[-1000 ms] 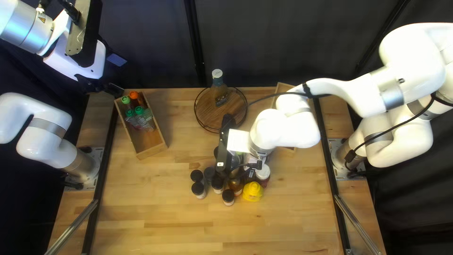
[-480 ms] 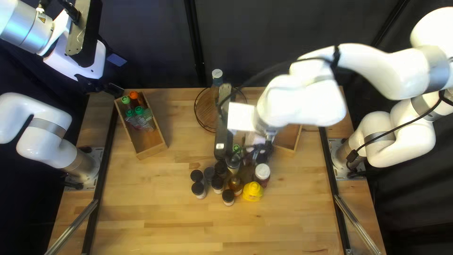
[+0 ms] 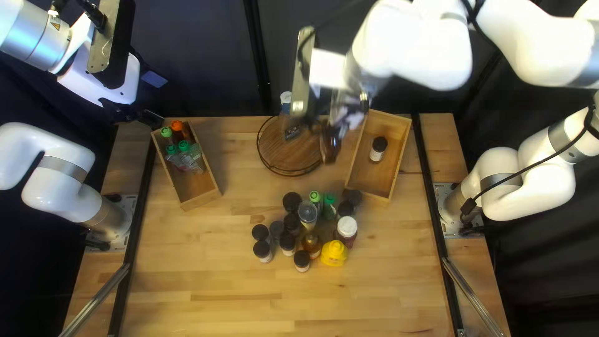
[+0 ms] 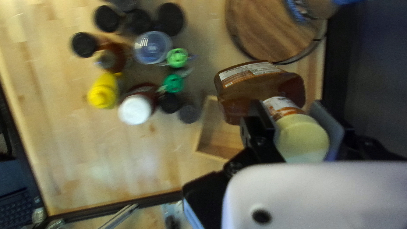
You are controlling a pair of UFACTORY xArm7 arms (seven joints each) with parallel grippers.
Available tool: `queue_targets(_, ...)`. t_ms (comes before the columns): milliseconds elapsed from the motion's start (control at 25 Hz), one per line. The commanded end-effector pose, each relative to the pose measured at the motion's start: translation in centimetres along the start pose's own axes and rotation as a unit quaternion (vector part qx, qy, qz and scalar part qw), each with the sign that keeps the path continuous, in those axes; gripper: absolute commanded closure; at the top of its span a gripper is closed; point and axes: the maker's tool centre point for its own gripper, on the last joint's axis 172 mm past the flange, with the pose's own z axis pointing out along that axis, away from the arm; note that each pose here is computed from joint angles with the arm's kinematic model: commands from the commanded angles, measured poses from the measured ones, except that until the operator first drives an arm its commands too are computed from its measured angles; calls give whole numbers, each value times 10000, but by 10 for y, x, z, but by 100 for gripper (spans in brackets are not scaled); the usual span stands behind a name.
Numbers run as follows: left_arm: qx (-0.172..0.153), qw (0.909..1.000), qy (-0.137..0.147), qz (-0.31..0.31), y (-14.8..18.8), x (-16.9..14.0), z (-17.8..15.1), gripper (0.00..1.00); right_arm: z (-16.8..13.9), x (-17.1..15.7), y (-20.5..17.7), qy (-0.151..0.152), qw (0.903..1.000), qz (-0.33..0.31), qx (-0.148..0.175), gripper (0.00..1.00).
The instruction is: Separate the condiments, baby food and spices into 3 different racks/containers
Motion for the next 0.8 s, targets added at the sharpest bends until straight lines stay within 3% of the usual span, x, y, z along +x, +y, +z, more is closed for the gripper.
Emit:
queue_targets(40,0,10000,0,0,0,0,0,0,36,4,31,-58,9997,220,118,100)
queue_targets(400,0,10000,0,0,0,0,0,0,101,11,48,-294,9983,434,258,100)
queue_targets(800,0,10000,0,0,0,0,0,0,146,5,48,-482,9972,514,243,100)
